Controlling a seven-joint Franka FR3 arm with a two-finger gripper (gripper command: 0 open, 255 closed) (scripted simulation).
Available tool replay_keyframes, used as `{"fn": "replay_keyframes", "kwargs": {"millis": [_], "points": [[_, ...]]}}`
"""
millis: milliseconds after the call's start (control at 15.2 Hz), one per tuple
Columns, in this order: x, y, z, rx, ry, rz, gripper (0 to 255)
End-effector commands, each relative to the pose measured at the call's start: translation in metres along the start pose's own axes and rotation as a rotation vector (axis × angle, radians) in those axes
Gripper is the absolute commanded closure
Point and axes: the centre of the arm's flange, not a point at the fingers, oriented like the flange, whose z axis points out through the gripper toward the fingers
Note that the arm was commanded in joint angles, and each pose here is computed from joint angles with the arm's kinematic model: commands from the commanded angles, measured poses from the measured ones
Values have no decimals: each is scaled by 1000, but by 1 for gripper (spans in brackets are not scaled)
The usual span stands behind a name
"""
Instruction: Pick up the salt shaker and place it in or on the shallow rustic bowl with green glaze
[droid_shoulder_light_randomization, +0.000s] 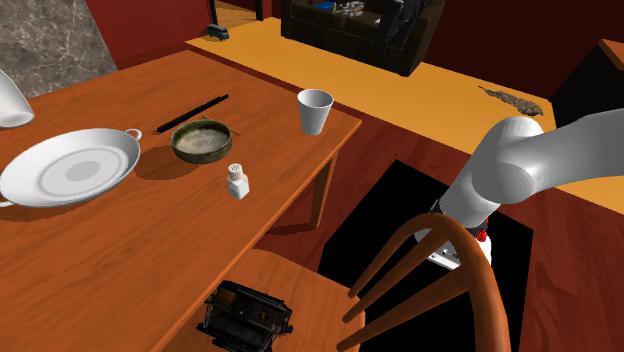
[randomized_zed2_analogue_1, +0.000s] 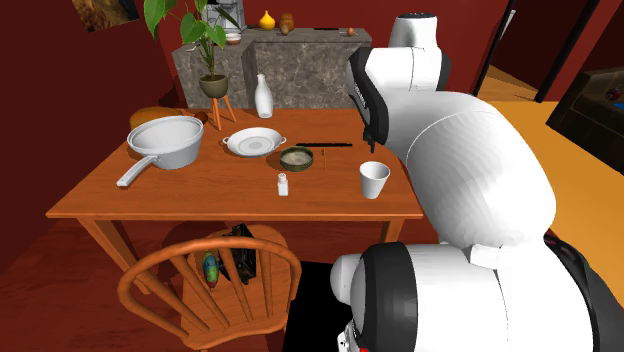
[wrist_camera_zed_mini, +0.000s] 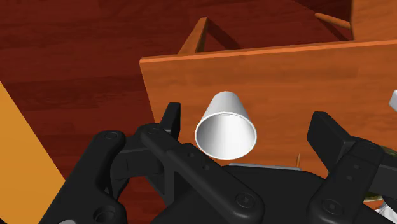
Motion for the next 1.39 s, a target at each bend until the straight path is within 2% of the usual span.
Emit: {"fn": "replay_keyframes", "kwargs": {"millis": [0, 1320], "points": [[0, 0, 0, 0, 0, 0, 0], [14, -204, 155, 49, 153, -39, 0]]}}
